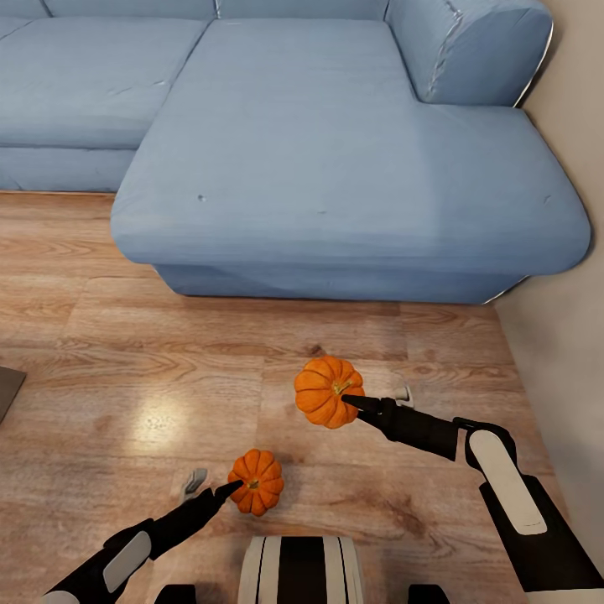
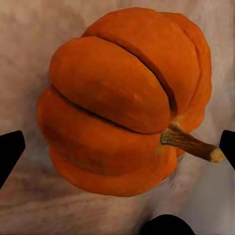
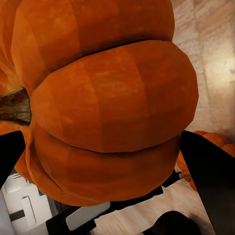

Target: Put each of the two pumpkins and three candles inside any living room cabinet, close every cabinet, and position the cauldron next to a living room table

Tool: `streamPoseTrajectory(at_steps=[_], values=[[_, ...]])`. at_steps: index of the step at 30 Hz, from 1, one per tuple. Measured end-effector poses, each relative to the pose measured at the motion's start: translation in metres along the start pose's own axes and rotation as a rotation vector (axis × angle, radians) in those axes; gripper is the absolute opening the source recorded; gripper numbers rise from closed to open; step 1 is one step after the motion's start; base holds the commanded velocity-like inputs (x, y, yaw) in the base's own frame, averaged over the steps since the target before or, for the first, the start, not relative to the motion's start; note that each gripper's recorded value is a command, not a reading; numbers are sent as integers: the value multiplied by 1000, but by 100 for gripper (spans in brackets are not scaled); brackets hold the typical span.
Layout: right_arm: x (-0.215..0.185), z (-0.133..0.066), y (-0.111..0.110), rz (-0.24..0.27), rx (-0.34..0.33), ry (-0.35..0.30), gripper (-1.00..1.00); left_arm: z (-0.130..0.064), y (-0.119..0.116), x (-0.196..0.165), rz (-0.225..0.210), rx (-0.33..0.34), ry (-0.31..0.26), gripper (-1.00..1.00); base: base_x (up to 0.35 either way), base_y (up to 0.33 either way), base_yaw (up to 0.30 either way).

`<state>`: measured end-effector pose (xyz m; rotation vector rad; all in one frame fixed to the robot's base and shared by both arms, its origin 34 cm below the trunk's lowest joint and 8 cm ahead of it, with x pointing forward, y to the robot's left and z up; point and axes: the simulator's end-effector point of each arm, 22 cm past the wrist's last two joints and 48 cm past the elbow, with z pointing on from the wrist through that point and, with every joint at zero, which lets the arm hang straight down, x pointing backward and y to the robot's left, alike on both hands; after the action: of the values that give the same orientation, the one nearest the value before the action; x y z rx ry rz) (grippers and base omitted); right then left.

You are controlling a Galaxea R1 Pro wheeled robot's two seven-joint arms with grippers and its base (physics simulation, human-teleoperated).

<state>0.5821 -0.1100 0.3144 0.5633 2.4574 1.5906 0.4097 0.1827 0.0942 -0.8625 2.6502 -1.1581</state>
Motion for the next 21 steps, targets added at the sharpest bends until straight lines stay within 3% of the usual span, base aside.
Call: streamPoseTrajectory(at_steps=[21], values=[[0, 0, 0, 0, 0, -1, -100, -1, 5, 2, -7, -16, 1, 100, 26, 13, 0]])
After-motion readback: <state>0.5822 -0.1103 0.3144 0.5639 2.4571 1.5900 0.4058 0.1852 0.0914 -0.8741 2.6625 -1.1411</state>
